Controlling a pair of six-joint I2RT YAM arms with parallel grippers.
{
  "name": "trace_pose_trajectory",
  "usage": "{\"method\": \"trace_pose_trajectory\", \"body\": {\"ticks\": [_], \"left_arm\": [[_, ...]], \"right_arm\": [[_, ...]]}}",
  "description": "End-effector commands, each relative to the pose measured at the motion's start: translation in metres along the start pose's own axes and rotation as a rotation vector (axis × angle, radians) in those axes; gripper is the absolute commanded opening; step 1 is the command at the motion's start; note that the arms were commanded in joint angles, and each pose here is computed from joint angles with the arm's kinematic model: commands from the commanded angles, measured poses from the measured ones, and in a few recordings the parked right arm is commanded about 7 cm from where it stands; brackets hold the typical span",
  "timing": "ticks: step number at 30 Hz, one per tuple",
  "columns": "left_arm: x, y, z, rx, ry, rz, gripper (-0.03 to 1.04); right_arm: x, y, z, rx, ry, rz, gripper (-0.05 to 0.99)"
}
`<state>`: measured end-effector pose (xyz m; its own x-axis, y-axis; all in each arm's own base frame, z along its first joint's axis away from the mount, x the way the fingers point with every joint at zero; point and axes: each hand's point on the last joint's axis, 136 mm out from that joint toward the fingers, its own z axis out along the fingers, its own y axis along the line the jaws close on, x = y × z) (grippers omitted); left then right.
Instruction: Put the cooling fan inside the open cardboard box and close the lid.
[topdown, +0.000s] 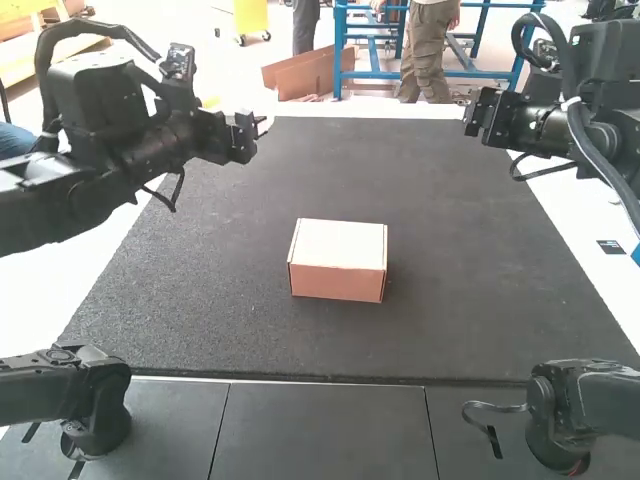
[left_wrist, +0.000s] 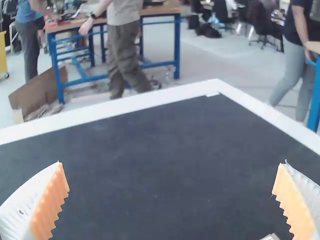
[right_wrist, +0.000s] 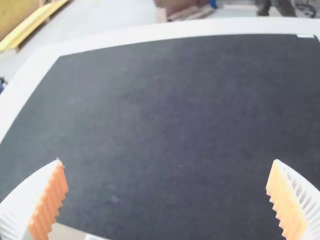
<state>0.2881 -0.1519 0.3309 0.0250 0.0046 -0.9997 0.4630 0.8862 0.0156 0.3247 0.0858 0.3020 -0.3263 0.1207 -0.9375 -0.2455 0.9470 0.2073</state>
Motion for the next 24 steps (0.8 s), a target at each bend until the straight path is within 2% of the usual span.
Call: {"method": "trace_pose_trajectory", "body": {"ticks": [1, 9, 15, 17, 21, 24], "left_arm": [[-0.002, -0.003, -0.019, 0.019, -0.046, 0.022, 0.97], [0.015, 0.004, -0.053, -0.025, -0.123, 0.075, 0.97], [0.029, 0.006, -0.076, -0.046, -0.206, 0.125, 0.97], [0.028, 0.006, -0.083, -0.052, -0.253, 0.145, 0.97], [0.037, 0.003, -0.093, -0.041, -0.292, 0.15, 0.97], [0.044, -0.001, -0.097, -0.029, -0.317, 0.193, 0.97]], "right_arm": [[-0.007, -0.004, -0.014, 0.006, -0.076, 0.008, 0.91], [0.007, -0.004, -0.038, -0.012, -0.202, -0.004, 0.91], [0.007, -0.013, -0.062, 0.027, -0.386, -0.029, 0.91], [0.012, -0.014, -0.068, 0.03, -0.42, -0.053, 0.91], [0.029, -0.018, -0.073, 0.041, -0.442, -0.094, 0.91], [0.04, -0.021, -0.076, 0.061, -0.465, -0.157, 0.91]]}}
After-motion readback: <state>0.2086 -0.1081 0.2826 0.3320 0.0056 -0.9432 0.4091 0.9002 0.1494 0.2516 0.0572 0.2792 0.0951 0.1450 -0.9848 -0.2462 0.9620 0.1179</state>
